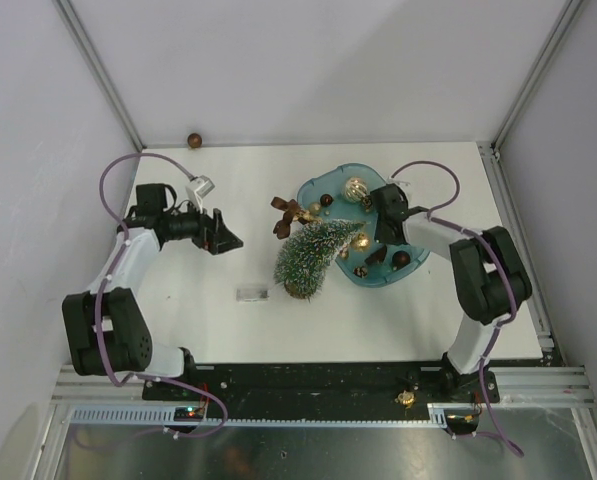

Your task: Decorate the small christmas tree

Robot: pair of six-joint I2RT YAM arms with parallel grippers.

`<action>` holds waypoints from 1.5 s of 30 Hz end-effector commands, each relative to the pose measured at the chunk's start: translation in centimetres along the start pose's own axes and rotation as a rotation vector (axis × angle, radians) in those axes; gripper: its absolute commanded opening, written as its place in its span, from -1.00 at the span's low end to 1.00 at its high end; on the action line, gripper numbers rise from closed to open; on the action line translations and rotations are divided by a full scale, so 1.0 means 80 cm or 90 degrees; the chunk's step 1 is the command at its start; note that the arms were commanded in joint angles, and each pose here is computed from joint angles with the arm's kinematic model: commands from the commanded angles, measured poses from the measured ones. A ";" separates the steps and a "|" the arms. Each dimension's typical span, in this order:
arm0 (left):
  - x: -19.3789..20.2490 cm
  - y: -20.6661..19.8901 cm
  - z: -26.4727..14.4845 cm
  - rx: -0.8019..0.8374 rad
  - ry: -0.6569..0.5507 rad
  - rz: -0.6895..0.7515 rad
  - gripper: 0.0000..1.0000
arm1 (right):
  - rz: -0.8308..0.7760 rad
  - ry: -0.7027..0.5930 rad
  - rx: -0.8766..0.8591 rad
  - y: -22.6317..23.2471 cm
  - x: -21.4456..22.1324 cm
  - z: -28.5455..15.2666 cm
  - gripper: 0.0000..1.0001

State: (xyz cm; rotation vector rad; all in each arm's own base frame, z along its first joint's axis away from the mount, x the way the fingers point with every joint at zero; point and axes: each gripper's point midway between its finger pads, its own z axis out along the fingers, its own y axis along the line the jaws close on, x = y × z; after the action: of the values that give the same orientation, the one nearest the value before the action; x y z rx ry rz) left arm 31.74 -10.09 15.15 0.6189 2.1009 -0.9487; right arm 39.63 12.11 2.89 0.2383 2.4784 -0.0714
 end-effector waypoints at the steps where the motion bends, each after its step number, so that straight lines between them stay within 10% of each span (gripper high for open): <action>1: -0.023 -0.014 -0.018 -0.009 -0.040 0.045 0.99 | 0.038 -0.121 -0.072 0.012 -0.079 -0.070 -1.00; 10: -0.042 -0.035 -0.035 -0.012 -0.071 0.059 0.99 | 0.091 -0.322 -0.198 -0.005 -0.166 -0.263 -1.00; 19: -0.038 -0.038 -0.039 -0.026 -0.072 0.063 0.99 | 0.102 -0.450 -0.310 -0.042 -0.128 -0.457 -1.00; 33: -0.057 -0.056 -0.040 0.018 -0.089 0.023 0.99 | -0.160 -0.394 -0.802 0.049 -0.028 -0.629 -1.00; 39: -0.062 -0.061 -0.039 0.020 -0.089 0.035 0.99 | -0.272 -0.419 -0.776 0.112 0.002 -0.645 -1.00; 45: -0.059 -0.062 -0.037 0.025 -0.087 0.031 0.99 | -0.417 -0.487 -0.498 0.170 0.031 -0.616 -1.00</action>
State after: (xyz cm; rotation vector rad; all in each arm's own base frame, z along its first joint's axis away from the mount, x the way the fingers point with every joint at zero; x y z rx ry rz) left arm 29.83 -10.82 20.11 0.5686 2.0080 -0.9631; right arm 7.29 31.47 40.21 -0.8733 1.5902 0.8724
